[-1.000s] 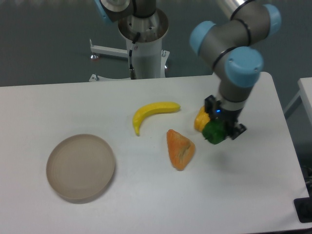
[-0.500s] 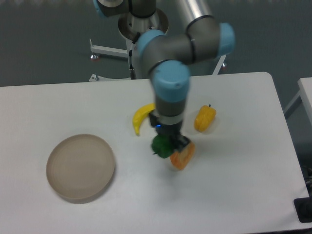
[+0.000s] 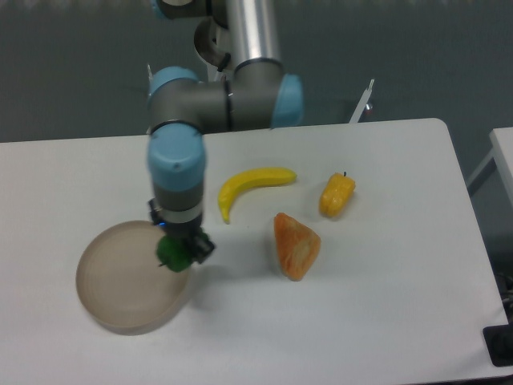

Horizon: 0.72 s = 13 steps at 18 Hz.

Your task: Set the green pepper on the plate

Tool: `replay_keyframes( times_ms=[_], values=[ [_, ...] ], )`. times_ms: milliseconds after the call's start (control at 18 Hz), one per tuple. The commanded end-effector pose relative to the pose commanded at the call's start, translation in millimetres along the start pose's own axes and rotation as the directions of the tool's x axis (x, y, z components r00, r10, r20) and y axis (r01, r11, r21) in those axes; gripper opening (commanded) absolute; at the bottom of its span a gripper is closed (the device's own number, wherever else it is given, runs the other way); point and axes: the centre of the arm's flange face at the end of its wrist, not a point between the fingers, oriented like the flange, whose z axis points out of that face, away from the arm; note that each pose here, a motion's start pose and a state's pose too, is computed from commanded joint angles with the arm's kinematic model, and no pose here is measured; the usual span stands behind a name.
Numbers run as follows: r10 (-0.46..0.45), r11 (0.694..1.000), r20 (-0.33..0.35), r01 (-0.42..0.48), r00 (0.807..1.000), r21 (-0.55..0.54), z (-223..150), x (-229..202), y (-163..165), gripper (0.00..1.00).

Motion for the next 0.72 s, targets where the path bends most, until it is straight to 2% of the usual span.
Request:
replay_keyframes(
  times_ms=[278,389,500,611,722],
  values=[
    [0.02,1.0,-0.012,-0.02,1.0,-0.007,31.8,9.8,-16.7,0.29],
    [0.035,0.999,0.012,-0.035,0.999,0.022,40.6,5.3,-23.3,0.53],
    [0.042,0.999,0.021,-0.042,0.999,0.03,42.2,3.6,-24.8,0.65],
    [0.04,0.999,0.023,-0.041,0.999,0.031,37.8,6.0,-23.0,1.0],
    [0.05,0.998,0.036,-0.051,0.998,0.035,22.7,15.4,-13.5,1.0]
  ],
)
